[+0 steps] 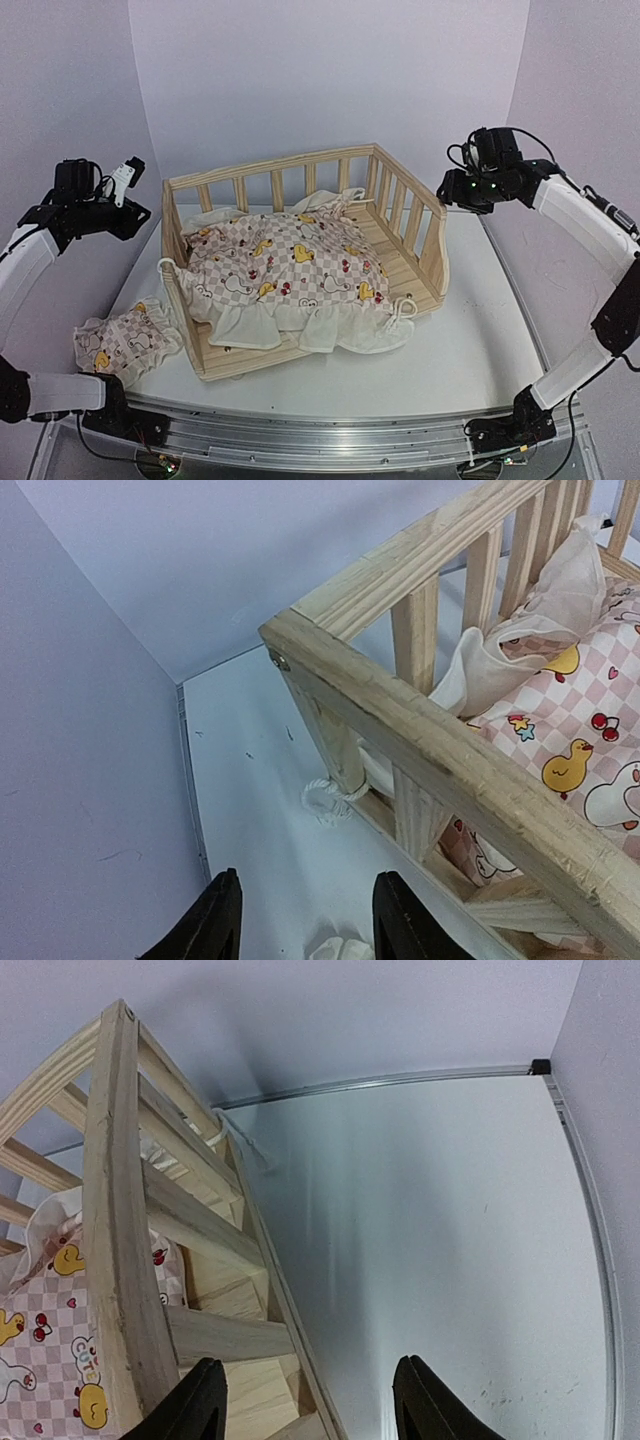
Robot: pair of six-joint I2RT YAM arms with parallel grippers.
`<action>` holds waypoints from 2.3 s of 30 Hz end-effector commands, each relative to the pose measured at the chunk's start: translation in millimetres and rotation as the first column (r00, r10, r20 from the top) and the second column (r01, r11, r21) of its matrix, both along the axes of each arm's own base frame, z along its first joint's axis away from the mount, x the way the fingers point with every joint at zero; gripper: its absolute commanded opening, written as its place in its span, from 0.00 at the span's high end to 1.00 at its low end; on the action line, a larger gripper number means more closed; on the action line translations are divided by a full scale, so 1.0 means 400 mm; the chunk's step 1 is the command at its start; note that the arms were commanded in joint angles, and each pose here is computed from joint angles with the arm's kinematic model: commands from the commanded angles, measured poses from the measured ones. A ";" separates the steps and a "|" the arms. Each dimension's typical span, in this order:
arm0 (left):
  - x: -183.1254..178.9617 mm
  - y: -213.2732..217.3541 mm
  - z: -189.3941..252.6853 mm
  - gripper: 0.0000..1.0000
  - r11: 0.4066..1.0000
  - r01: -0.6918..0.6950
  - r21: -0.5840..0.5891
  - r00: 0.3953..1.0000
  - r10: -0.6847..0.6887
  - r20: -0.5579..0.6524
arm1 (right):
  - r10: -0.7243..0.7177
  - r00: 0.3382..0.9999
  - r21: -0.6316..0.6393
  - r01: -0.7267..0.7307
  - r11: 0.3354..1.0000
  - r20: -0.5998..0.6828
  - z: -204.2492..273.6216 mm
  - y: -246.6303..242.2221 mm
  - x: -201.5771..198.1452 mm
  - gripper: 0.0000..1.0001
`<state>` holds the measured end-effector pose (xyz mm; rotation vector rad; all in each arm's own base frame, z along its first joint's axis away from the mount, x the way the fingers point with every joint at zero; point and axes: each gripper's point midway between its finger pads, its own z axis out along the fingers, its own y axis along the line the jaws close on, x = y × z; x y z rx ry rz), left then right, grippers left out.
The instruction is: Set up the pet bed
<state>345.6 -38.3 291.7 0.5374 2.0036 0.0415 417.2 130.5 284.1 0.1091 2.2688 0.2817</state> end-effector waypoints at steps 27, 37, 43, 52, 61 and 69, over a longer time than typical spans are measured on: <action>0.377 -0.350 0.056 0.56 0.909 0.379 -0.170 0.920 -0.390 -0.032 | 0.179 0.983 0.186 -0.184 0.965 0.046 0.061 0.048 -0.194 0.43; 0.149 -0.167 0.213 0.57 0.798 0.586 -0.141 0.810 -0.571 0.134 | 0.290 0.922 0.211 -0.346 0.914 0.256 0.284 0.116 -0.184 0.49; -0.018 -0.198 0.124 0.54 0.663 0.746 -0.060 0.666 -0.745 0.037 | 0.515 0.788 0.117 -0.578 0.808 0.337 0.320 0.341 -0.216 0.49; -0.044 -0.179 0.049 0.58 0.639 0.765 0.085 0.642 -0.766 -0.026 | 0.672 0.687 0.135 -0.720 0.680 0.276 0.206 0.558 -0.242 0.47; -0.025 -0.240 0.012 0.67 0.565 0.806 0.178 0.582 -0.811 -0.058 | 0.718 0.658 0.157 -0.753 0.640 0.227 0.080 0.678 -0.236 0.48; 0.002 -0.246 0.021 0.80 0.557 0.790 0.257 0.584 -0.811 -0.037 | 0.796 0.569 0.080 -0.821 0.566 0.208 -0.008 0.820 -0.269 0.45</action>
